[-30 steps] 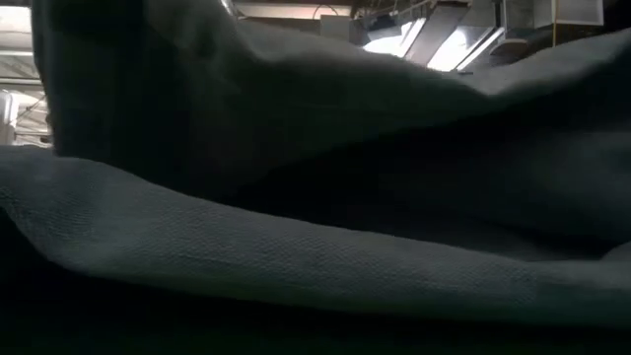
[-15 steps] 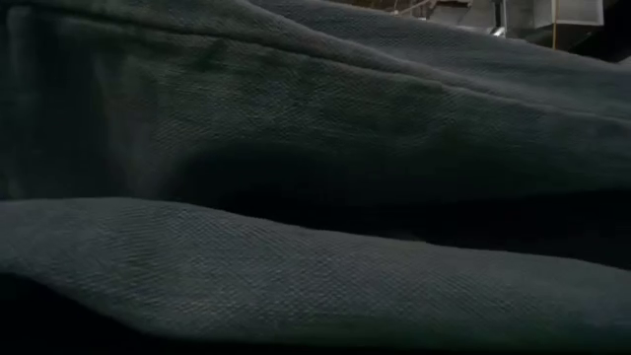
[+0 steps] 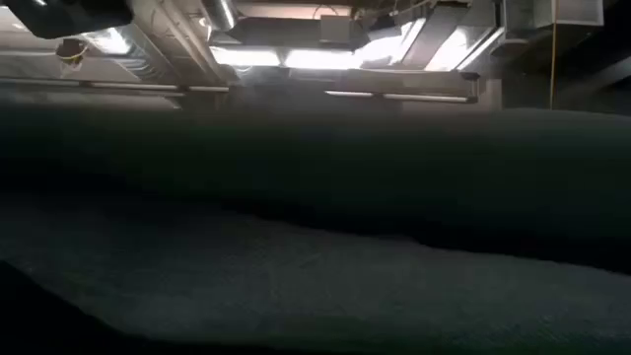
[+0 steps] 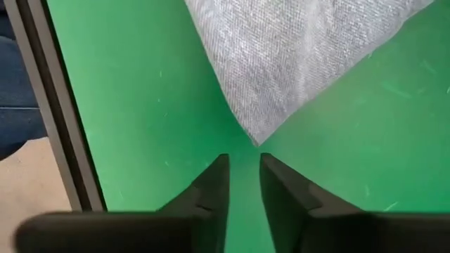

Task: Fold Laundry from Bin
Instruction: Fold the light blue jeans

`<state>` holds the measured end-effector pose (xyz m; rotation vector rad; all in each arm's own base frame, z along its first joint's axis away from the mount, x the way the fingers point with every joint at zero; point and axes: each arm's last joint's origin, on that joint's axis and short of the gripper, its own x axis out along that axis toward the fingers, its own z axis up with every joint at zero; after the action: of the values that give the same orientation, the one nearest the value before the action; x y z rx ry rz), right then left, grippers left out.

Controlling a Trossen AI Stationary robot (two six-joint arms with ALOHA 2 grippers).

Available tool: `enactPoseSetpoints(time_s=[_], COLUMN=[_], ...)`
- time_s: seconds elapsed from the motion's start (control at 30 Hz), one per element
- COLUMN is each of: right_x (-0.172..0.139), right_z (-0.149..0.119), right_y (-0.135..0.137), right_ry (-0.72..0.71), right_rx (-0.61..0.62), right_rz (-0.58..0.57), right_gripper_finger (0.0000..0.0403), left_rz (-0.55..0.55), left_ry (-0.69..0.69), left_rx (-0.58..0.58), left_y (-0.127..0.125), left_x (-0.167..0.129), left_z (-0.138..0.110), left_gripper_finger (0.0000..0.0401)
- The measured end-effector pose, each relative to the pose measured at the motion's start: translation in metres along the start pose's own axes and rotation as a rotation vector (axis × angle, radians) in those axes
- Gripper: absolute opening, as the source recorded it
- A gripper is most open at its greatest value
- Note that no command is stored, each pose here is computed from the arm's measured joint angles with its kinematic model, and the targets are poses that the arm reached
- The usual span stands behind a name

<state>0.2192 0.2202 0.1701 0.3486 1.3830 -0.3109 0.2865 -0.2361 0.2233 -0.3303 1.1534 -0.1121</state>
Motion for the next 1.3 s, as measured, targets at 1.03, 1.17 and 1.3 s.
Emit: enactPoseSetpoints(time_s=[1.03,1.17,1.3], right_x=[-0.039,-0.039,-0.037], right_z=[0.055,0.065,0.083], right_y=[-0.002,-0.008,-0.018], right_ry=[-0.121,-0.155,-0.145], right_rx=[-0.577,-0.68,-0.712], right_rz=[-0.115,-0.174,-0.19], right_gripper_finger=[0.0193,0.0193,0.0193], left_rz=[0.275,0.258,0.258], left_ry=[-0.03,-0.015,-0.01], left_rx=[0.045,0.029,0.02], left_y=[0.097,0.107,0.114], left_x=[0.013,0.021,0.026], left_z=[0.048,0.044,0.041], left_gripper_finger=[0.0148,0.0147,0.0147])
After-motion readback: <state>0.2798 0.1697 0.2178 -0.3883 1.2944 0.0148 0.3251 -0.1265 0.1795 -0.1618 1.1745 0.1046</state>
